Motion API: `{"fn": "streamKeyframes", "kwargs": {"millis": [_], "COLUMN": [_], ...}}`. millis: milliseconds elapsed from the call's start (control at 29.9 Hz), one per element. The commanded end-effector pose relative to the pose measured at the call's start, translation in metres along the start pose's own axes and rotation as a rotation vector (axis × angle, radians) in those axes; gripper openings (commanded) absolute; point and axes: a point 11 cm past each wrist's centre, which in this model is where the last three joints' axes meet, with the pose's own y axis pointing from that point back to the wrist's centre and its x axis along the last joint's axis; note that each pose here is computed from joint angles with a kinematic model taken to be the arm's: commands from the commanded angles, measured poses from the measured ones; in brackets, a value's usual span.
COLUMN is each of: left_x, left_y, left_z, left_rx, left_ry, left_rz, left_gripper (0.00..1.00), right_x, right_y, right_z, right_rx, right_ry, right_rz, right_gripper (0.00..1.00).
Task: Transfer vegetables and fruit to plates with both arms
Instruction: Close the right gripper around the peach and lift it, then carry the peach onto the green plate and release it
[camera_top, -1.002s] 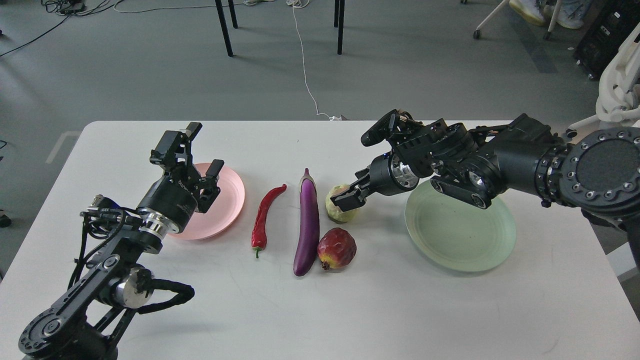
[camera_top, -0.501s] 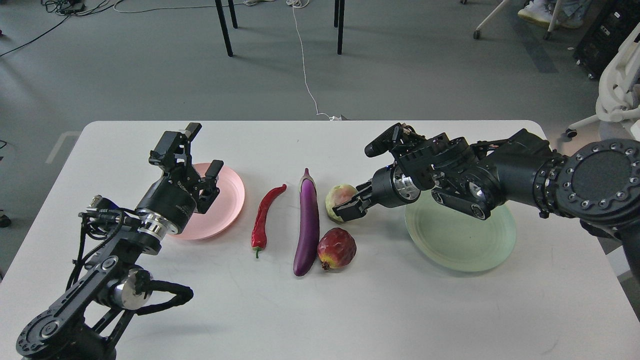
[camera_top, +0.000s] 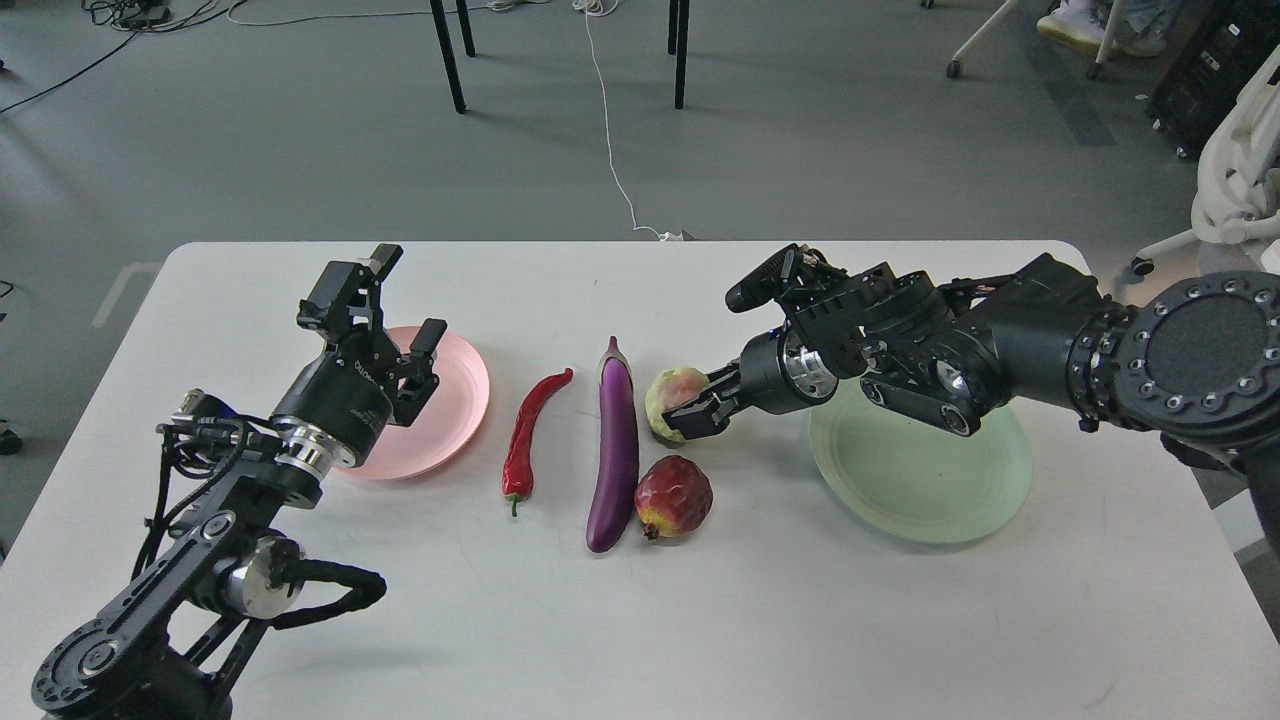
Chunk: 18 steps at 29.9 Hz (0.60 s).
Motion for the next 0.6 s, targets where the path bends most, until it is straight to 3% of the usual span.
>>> {"fn": "streamKeyframes", "kwargs": {"millis": [0, 100, 267, 401, 568], "left_x": [-0.001, -0.002, -0.006, -0.009, -0.012], "left_y": [0.0, -0.001, -0.001, -0.001, -0.002], "left_z": [0.0, -0.001, -0.004, -0.005, -0.002], "left_rx": [0.0, 0.0, 0.006, 0.006, -0.001], "left_ry": [0.001, 0.006, 0.009, 0.013, 0.015], "left_rz": [-0.003, -0.005, -0.015, -0.02, -0.028], "left_gripper": [1.0, 1.0, 1.0, 1.0, 1.0], "right_x": [0.01, 0.003, -0.043, -0.092, -0.12], "right_y": [0.036, 0.082, 0.14, 0.151, 0.152], "right_z": [0.014, 0.043, 0.099, 0.117, 0.124], "right_rx": [-0.024, -0.091, -0.24, -0.267, -0.277], "right_ry": [0.005, 0.005, 0.037, -0.043, -0.088], "right_rz": [0.006, -0.004, -0.087, -0.122, -0.123], "right_gripper": [0.45, 0.45, 0.45, 0.45, 0.47]}}
